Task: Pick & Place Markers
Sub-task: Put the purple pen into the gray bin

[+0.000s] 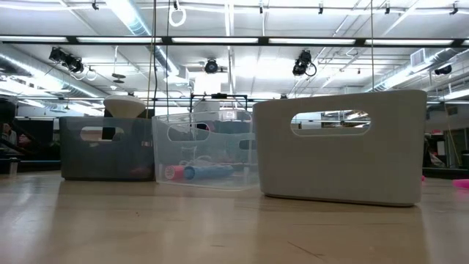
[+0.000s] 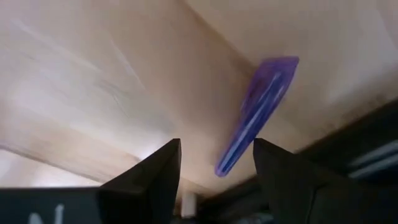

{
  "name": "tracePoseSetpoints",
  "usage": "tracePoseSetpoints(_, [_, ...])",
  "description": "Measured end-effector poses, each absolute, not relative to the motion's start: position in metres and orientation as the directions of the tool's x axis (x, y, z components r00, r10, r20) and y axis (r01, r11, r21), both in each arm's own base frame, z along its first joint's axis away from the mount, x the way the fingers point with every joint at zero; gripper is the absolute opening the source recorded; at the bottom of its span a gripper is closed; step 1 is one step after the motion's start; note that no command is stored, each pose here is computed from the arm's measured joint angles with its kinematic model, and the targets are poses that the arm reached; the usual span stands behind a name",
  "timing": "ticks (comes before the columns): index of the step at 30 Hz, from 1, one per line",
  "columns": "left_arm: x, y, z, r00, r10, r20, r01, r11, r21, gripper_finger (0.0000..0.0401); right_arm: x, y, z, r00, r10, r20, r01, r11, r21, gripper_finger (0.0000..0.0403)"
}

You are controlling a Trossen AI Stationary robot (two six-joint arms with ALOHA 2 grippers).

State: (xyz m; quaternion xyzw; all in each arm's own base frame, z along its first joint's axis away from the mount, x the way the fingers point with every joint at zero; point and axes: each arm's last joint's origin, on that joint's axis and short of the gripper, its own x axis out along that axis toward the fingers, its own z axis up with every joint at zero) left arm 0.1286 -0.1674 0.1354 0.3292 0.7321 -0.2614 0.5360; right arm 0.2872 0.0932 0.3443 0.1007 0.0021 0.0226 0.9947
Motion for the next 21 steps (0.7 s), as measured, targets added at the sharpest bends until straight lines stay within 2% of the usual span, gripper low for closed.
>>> tracePoseSetpoints(6, [0.1356,-0.1753,0.1315,-0.132,0.129,-0.983,0.752,0.66,-0.015,0.0199,0.2872,0.0932,0.3439,0.999,0.046,-0.003,-0.044,0.973,0.226,0.0126])
tracePoseSetpoints(21, [0.1332,-0.1685,0.1289,-0.152,0.245,-0.957,0.75,0.659,0.049,0.0199,0.2872,0.0933,0.344,0.999,0.047,-0.003,-0.046,0.974,0.222,0.0126])
